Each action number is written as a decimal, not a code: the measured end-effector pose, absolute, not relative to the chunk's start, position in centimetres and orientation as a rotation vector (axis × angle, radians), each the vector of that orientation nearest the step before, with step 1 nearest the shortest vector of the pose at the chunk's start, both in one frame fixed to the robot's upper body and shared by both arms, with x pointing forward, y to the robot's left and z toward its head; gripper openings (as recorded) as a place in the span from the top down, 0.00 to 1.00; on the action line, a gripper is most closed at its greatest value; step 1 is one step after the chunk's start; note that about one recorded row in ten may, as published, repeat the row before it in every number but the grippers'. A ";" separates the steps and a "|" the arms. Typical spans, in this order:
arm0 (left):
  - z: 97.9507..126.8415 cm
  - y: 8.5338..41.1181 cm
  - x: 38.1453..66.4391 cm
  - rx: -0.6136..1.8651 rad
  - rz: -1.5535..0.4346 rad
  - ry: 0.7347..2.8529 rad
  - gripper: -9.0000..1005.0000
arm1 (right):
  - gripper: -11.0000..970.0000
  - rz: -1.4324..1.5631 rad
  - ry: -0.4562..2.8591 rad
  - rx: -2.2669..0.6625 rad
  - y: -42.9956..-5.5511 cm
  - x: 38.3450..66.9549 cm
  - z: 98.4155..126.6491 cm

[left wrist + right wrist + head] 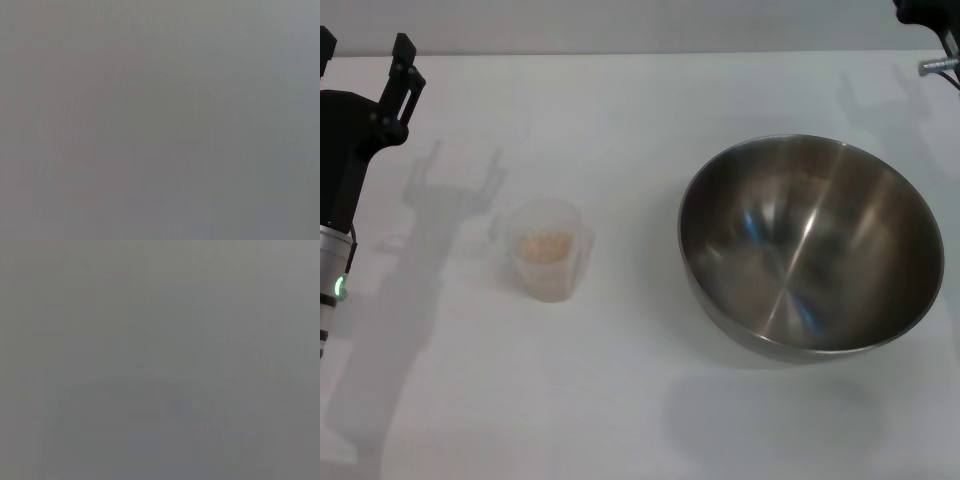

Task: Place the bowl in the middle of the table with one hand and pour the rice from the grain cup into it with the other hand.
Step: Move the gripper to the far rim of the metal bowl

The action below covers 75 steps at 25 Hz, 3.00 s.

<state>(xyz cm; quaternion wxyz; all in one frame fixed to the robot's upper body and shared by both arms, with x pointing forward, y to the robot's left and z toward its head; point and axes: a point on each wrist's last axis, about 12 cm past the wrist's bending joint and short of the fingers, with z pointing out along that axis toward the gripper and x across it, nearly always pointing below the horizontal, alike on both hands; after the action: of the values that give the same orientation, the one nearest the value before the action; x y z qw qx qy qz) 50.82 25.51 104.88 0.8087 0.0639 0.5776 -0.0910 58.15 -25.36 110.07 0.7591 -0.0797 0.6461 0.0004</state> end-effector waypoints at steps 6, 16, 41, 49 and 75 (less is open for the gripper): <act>104.9 25.6 50.8 0.134 -0.194 1.235 0.20 | 0.23 0.100 1.660 -0.207 -23.4 59.1 113.3; 105.1 25.4 51.0 0.137 -0.197 1.228 0.20 | 0.25 0.229 2.131 -0.380 -21.5 57.9 118.9; 105.5 25.4 51.4 0.132 -0.194 1.207 0.20 | 0.29 0.372 2.690 -0.385 -27.5 57.6 119.3; 105.5 25.6 51.2 0.128 -0.191 1.194 0.20 | 0.31 0.342 2.768 -0.398 -27.7 57.6 117.4; 105.6 25.9 51.2 0.124 -0.178 1.188 0.20 | 0.65 0.313 2.828 -0.502 -26.9 58.2 115.9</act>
<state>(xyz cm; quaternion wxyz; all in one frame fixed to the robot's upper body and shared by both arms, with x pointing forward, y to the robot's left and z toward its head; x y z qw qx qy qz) 51.19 25.87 105.59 0.8231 0.0584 0.5586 -0.0839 58.17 -26.87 115.87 0.1258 -0.1725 0.9710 0.1074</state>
